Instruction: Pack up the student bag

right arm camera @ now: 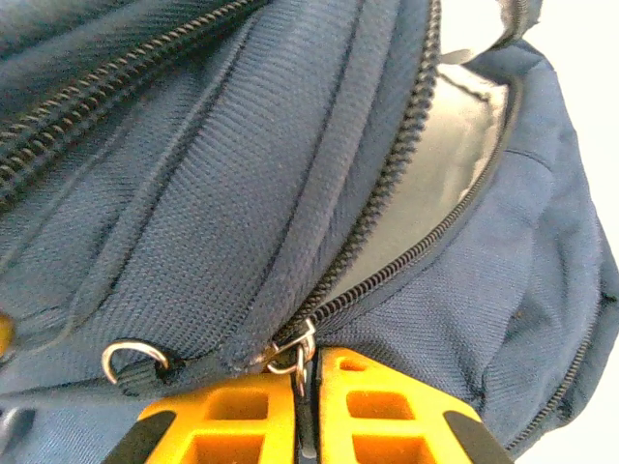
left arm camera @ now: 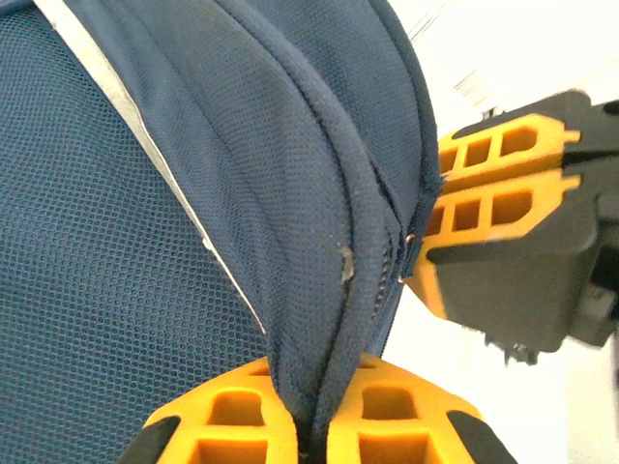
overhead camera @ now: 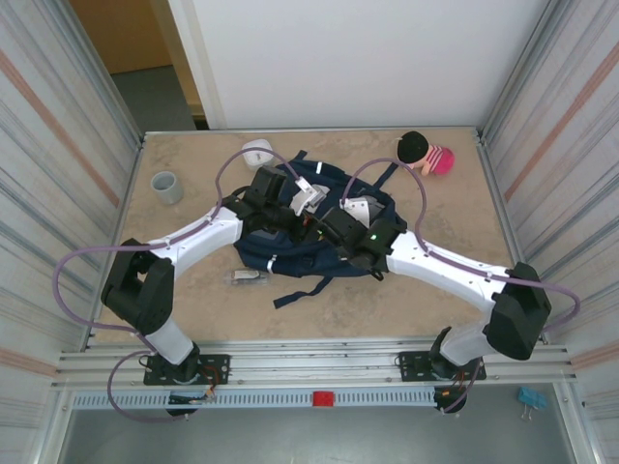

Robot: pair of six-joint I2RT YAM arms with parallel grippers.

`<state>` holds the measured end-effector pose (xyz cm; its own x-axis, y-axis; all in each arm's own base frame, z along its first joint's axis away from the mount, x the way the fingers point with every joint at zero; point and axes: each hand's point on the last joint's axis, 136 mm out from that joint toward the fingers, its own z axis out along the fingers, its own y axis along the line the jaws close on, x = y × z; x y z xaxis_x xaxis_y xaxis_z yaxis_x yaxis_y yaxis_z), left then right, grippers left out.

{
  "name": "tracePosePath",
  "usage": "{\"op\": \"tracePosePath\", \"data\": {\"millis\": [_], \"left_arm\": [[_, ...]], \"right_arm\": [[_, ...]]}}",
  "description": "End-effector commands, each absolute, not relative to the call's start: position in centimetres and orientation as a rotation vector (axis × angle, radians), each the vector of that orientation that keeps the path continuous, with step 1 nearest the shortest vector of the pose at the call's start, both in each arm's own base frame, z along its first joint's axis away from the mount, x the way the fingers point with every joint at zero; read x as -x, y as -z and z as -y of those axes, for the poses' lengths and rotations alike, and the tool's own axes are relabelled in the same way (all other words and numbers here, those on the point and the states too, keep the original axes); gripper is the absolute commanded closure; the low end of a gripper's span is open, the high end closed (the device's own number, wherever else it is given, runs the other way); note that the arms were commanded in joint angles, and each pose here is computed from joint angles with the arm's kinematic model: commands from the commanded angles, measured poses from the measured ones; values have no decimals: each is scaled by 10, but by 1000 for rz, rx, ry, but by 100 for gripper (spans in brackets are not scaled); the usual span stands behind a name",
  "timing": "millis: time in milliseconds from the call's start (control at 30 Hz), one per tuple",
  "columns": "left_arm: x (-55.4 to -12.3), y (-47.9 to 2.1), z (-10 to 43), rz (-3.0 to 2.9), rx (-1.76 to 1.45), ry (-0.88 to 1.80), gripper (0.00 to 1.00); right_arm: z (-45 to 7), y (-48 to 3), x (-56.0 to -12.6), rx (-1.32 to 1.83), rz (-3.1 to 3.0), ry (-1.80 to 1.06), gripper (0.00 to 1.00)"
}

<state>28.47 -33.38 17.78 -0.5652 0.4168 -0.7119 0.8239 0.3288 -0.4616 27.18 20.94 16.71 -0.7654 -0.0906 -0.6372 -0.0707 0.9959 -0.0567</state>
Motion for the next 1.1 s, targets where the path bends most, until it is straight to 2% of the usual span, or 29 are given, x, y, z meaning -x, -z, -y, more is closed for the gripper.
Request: {"op": "tracePosePath", "data": {"millis": [0,167,300,367,500,533,600,700,833,867,1067], "left_arm": [[-268,-182,323,-2087,-1235,1093,99],[-263,-174,312,-1999,-1377,981,97],[-267,-166,302,-1948,-1429,896,90],[-269,-165,300,-1933,-1451,850,79],[-266,-174,303,-1890,-1464,823,46],[-264,-176,305,-1874,-1471,809,41],[-259,-181,310,-1824,-1488,759,33],[-246,-182,321,-1729,-1540,677,28],[-239,-178,337,-1626,-1568,548,27],[-238,-177,342,-1611,-1567,530,30],[-239,-160,349,-1618,-1617,479,67]], "right_arm": [[-202,-183,-271,184,-2439,-69,94],[-212,-176,-248,320,-2544,-373,97],[-220,-168,-228,421,-2622,-588,100],[-225,-166,-221,450,-2642,-668,100],[-236,-167,-211,494,-2671,-813,100],[-238,-168,-209,502,-2675,-838,100],[-240,-170,-208,502,-2680,-875,100],[-240,-172,-207,486,-2690,-921,100],[-244,-182,-203,474,-2684,-1041,100],[-246,-184,-202,480,-2679,-1069,100],[-242,-191,-198,457,-2673,-1139,100]]}}
